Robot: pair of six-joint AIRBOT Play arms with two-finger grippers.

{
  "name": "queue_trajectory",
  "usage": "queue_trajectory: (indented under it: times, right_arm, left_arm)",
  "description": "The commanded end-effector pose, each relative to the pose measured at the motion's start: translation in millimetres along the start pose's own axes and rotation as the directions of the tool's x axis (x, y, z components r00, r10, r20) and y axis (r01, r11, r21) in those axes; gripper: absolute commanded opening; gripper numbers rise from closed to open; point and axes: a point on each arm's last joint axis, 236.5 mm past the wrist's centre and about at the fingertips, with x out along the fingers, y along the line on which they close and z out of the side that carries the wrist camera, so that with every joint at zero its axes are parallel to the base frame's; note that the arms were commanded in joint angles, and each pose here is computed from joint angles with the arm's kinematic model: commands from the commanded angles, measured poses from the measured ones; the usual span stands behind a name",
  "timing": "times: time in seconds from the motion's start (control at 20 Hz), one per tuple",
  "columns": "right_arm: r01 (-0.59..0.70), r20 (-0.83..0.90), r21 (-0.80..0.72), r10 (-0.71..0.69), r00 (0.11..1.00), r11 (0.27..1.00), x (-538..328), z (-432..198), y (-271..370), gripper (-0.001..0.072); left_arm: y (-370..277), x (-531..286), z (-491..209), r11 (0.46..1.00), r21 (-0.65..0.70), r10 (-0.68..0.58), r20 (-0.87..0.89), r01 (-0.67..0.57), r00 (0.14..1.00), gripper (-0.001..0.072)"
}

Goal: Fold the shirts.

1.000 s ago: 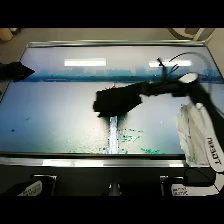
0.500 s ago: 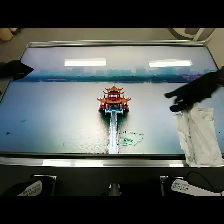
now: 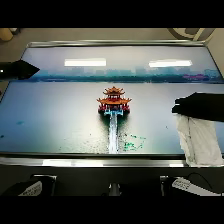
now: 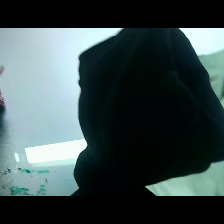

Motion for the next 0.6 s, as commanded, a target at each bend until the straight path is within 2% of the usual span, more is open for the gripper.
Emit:
queue_trajectory:
  times: [0.0, 0.2, 0.35, 0.45, 0.5, 0.55]
  right_arm:
    - [0.273, -0.223, 0.095, -0.247, 0.943, 0.957, -5.6, -66.9, -60.7, 0.0018]
    - [0.354, -0.478, 0.111, -0.262, 0.838, 0.929, 24.5, -161.8, -74.7, 0.0019]
    - [0.32, -0.566, 0.125, -0.198, 0.8, 0.939, 57.4, -216.4, -63.2, 0.0019]
    - [0.34, -0.582, 0.112, -0.215, 0.784, 0.934, 68.0, -233.7, -67.6, 0.0035]
    - [0.346, -0.577, 0.107, -0.225, 0.785, 0.932, 71.1, -234.6, -70.4, 0.0231]
    - [0.347, -0.555, 0.089, -0.243, 0.796, 0.934, 72.7, -228.8, -74.5, 0.0579]
  left_arm:
    - [-4.0, 1.5, -0.7, 1.0, 0.014, -0.007, -0.003, 0.007, 1.0, 0.0019]
    - [-3.9, 1.5, -0.5, 1.0, 0.013, -0.007, -0.002, 0.007, 1.0, 0.0019]
    - [-4.1, 1.6, -0.5, 1.0, 0.013, -0.008, -0.002, 0.008, 1.0, 0.0019]
    - [-6.0, 2.2, -0.8, 1.0, 0.015, -0.011, -0.003, 0.011, 1.0, 0.0019]
    - [-8.8, 2.6, -1.4, 1.0, 0.019, -0.016, -0.005, 0.016, 1.0, 0.0019]
    - [-10.9, 2.0, -2.4, 1.0, 0.02, -0.021, -0.009, 0.022, 1.0, 0.0019]
